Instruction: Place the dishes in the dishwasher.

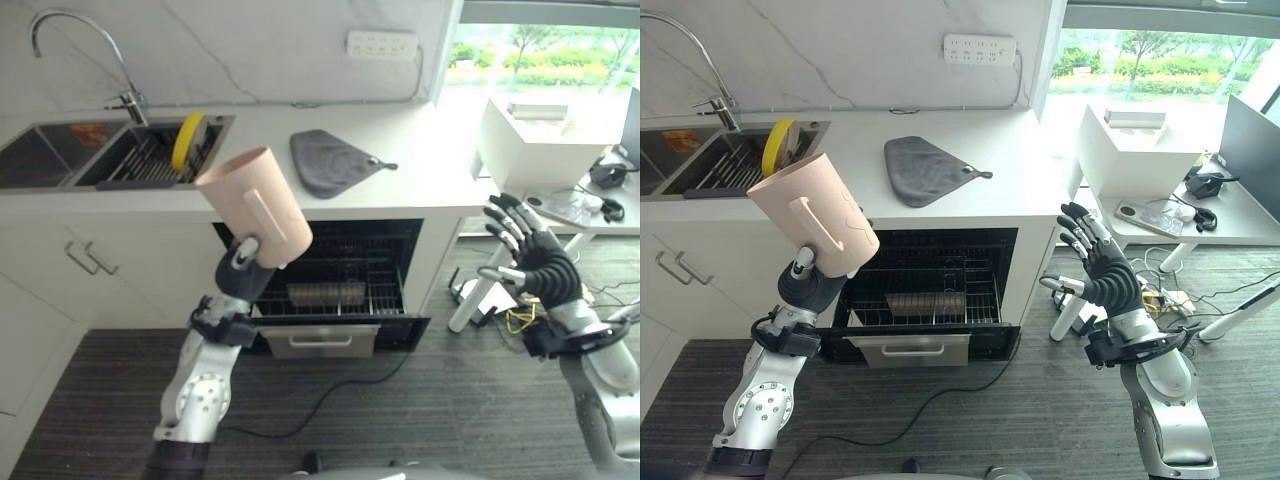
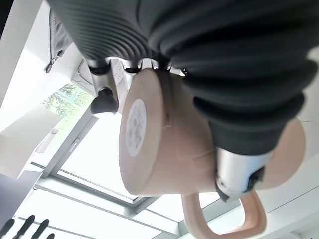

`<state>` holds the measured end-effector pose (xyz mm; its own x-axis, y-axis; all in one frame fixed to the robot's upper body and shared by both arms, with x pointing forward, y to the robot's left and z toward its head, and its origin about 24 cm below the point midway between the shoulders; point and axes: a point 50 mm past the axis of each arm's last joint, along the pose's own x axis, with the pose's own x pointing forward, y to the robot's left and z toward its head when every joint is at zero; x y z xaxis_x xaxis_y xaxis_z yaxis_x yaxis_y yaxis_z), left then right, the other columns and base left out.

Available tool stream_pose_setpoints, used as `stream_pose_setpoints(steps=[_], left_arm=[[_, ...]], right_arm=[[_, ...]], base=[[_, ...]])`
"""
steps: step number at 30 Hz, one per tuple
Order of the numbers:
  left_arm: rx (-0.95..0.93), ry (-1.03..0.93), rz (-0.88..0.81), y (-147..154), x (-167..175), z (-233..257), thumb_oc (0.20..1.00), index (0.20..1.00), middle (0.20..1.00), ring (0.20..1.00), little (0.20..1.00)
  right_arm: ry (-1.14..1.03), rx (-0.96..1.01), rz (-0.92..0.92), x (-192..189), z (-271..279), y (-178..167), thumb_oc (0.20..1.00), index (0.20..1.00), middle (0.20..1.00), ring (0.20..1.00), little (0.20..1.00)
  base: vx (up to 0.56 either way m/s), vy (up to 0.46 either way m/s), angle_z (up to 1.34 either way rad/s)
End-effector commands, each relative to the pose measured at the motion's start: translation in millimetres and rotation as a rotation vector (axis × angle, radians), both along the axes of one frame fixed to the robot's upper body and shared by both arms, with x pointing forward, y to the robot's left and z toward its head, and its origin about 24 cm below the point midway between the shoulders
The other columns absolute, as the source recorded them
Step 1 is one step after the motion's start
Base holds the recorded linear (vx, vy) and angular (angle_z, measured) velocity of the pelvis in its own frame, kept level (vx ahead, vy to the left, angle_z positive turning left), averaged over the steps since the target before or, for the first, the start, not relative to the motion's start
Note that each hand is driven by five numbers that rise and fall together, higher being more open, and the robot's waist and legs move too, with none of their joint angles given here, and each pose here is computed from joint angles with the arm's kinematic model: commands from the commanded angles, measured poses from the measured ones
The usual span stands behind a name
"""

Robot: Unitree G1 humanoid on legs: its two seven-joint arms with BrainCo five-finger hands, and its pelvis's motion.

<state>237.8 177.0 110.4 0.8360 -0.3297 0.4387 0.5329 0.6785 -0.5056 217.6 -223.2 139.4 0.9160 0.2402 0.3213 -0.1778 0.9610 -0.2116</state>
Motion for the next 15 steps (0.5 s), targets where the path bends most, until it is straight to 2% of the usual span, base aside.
stream_pose_setpoints(steps=[1,6,10,15], left_arm=[[0.053,-0.151,-0.024,3.0,-3.1,27.1,0.2,0.2,0.2,0.2,0.2],[0.041,-0.142,-0.038,2.5,3.3,31.4,0.2,0.2,0.2,0.2,0.2],[0.003,-0.135,-0.06,0.1,1.1,29.8,0.2,0.2,0.2,0.2,0.2],[-0.045,-0.171,-0.102,-13.6,-0.5,37.1,0.2,0.2,0.2,0.2,0.2]], right_arm=[[-0.095,0.02,-0.005,2.5,9.8,4.9,1.0,1.0,1.0,1.0,1.0],[-0.108,0.045,-0.012,0.9,8.8,2.4,1.0,1.0,1.0,1.0,1.0],[-0.11,0.061,-0.031,3.2,10.7,0.8,1.0,1.0,1.0,1.0,1.0],[-0.126,0.007,-0.044,11.6,20.7,-1.0,1.0,1.0,1.0,1.0,1.0]], base=[[-0.02,0.015,-0.16],[0.19,-0.182,-0.02],[0.25,-0.312,0.45],[0.09,-0.05,0.34]])
